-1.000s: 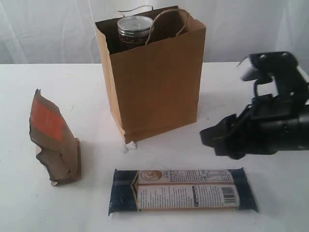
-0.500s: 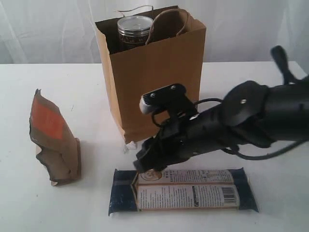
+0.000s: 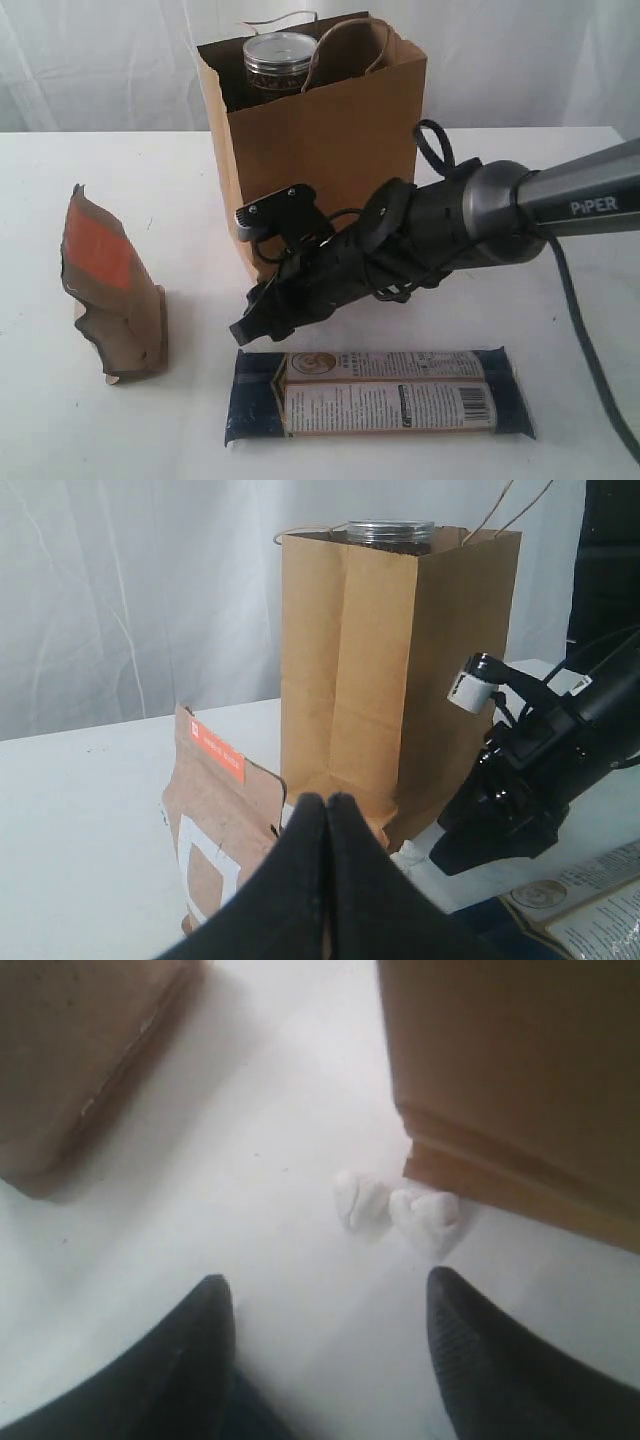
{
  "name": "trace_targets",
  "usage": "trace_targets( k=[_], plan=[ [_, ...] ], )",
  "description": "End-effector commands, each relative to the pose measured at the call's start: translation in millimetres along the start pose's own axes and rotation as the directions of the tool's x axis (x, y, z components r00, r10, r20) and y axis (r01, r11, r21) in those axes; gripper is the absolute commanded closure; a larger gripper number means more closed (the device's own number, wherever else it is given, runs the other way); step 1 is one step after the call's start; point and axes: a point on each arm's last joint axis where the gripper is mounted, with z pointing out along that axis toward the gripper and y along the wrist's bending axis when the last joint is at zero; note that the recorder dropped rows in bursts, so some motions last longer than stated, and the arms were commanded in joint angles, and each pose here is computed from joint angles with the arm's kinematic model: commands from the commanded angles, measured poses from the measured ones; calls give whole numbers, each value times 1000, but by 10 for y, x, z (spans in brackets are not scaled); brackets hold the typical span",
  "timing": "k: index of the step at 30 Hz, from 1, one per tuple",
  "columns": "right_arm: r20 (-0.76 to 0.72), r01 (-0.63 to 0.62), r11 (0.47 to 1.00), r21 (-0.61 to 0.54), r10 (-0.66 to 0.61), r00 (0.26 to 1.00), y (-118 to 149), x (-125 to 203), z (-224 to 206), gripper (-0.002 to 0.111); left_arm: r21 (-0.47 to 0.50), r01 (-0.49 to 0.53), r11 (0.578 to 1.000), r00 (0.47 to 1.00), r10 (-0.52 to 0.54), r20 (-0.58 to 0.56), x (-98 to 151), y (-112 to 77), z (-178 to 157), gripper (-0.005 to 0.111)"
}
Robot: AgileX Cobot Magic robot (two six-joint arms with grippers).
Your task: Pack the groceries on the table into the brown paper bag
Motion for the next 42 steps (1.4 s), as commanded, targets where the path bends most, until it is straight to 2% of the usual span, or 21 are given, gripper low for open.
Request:
trace_targets(
  k=[1,11,18,21,24,30,36,39,42],
  plan=[
    [36,24,998,61,-26,999,-67,-40,48,54,2,-4,1000,1000,4,11,-2,-2,-3,107],
    [19,45,987,153,-49,999,-194,99,302,54,2,-4,1000,1000,4,11,-2,-2,-3,107],
    [-41,36,998,56,-33,999,-130,88,484,54,2,-4,1000,1000,4,11,-2,-2,-3,107],
    [-47,19,998,55,-17,999,-141,94,554,54,2,-4,1000,1000,4,11,-2,-2,-3,107],
    [-48,14,998,64,-10,999,-154,112,581,68,2,-4,1000,1000,4,11,-2,-2,-3,107],
    [-75,-20,999,33,22,997,-132,144,588,108,2,-4,1000,1000,4,11,-2,-2,-3,107],
    [-102,-78,996,49,83,991,-121,287,508,108,2,-4,1000,1000,4,11,-2,-2,-3,107],
    [-104,-80,994,78,88,991,-119,401,345,108,2,-4,1000,1000,4,11,-2,-2,-3,107],
    [-65,-51,995,84,56,996,-86,348,113,108,2,-4,1000,1000,4,11,-2,-2,-3,107]
  ],
)
